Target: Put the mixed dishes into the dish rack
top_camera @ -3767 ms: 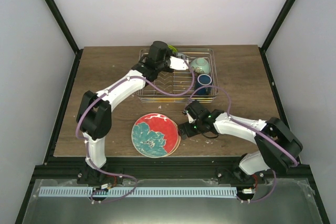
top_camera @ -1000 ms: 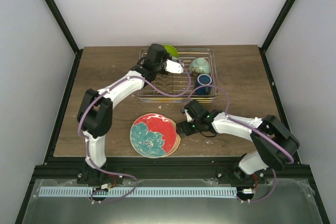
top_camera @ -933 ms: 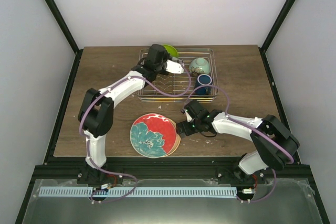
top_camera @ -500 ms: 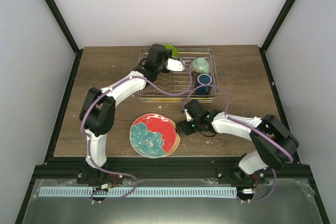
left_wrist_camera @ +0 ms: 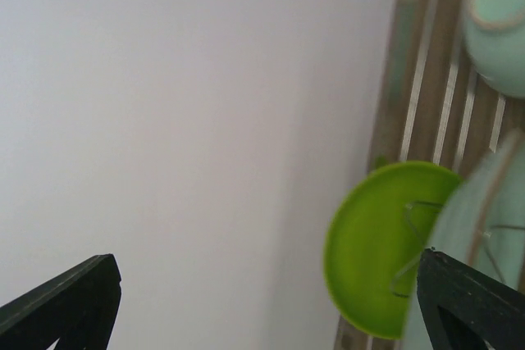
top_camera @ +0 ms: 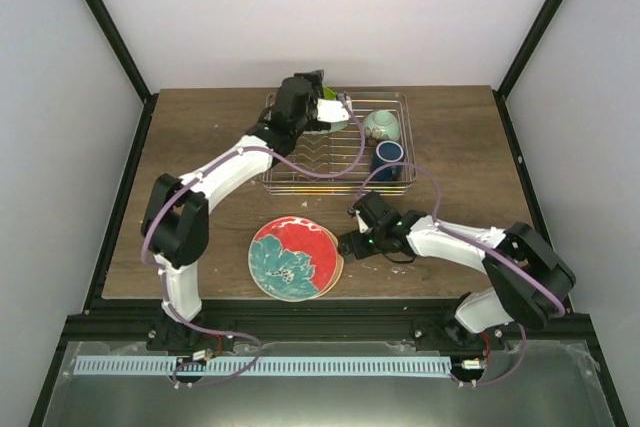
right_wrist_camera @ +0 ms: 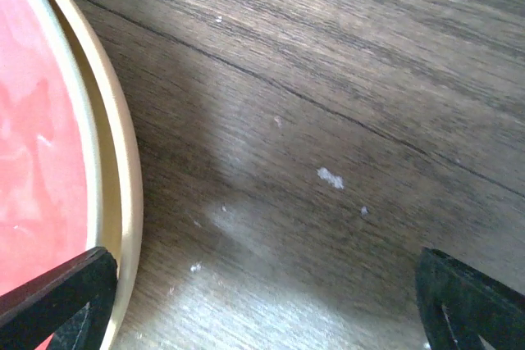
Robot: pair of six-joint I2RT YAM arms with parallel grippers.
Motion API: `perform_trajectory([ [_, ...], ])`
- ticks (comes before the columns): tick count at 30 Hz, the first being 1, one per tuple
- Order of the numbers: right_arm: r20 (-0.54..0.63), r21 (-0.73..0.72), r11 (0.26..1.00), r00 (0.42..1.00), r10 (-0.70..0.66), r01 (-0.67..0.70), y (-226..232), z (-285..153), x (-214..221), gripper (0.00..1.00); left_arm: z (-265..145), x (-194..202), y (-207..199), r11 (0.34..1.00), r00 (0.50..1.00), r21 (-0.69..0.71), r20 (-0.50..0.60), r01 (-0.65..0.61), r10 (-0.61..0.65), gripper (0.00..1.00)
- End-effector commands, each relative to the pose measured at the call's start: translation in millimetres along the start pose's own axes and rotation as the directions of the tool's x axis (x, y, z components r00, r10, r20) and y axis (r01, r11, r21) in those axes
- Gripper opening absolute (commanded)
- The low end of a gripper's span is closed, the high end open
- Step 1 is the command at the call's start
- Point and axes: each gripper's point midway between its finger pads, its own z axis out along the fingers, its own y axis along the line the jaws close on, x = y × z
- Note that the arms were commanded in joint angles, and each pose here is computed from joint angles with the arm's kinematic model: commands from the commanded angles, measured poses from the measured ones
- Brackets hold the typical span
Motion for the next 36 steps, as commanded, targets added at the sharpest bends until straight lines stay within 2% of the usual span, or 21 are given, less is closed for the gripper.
perform_trajectory([
  [1,0.02,0.047,0.999,0.999,0.025,-0.026,-10,-16,2,1.0,-50,-22,88,0.951,0.968,-0.187,0.096,0.246,-0.231,1.0],
  [4,0.052,0.021,0.999,0.998,0.025,-0.026,-4,-26,-6,1.0,-73,-22,122,0.886,0.911,-0.211,0.081,0.413,-0.405,1.0],
  [7,0.084,-0.042,0.999,0.996,0.019,-0.016,9,-36,-14,1.0,-95,-14,134,0.774,0.792,-0.197,0.021,0.602,-0.61,1.0],
  [10,0.112,-0.087,0.996,0.994,0.009,0.001,19,-46,-21,1.0,-125,-9,124,0.616,0.62,-0.14,-0.015,0.775,-0.784,1.0],
  [12,0.122,-0.098,0.995,0.993,0.002,0.01,22,-51,-24,1.0,-140,3,88,0.495,0.487,-0.099,-0.096,0.863,-0.868,1.0],
  [13,0.128,-0.098,0.995,0.992,-0.001,0.013,22,-53,-24,1.0,-150,5,73,0.405,0.395,-0.082,-0.119,0.911,-0.911,1.0],
  [16,0.149,-0.09,0.996,0.989,-0.008,0.021,20,-59,-25,1.0,-172,27,7,0.241,0.213,-0.091,-0.245,0.966,-0.946,0.99],
  [18,0.164,-0.082,0.996,0.986,-0.014,0.028,19,-63,-26,1.0,-193,39,-26,0.174,0.126,-0.131,-0.312,0.976,-0.942,0.93],
  [22,0.182,-0.066,0.997,0.983,-0.017,0.029,17,-66,-30,1.0,-226,56,-90,0.185,0.067,-0.221,-0.453,0.958,-0.889,0.86],
  [24,0.175,-0.06,0.998,0.985,-0.012,0.023,16,-65,-30,1.0,-242,62,-114,0.157,0.018,-0.248,-0.485,0.956,-0.874,0.86],
  [27,0.168,-0.068,0.998,0.986,0.003,0.009,17,-63,-29,1.0,-270,80,-139,0.099,-0.067,-0.309,-0.484,0.946,-0.873,0.86],
  [31,0.163,-0.098,0.995,0.986,0.021,-0.005,21,-63,-27,1.0,-304,98,-162,-0.017,-0.193,-0.365,-0.452,0.931,-0.871,0.85],
  [36,0.159,-0.101,0.995,0.987,0.026,-0.01,21,-61,-25,1.0,-324,110,-187,-0.093,-0.275,-0.393,-0.437,0.915,-0.857,0.83],
])
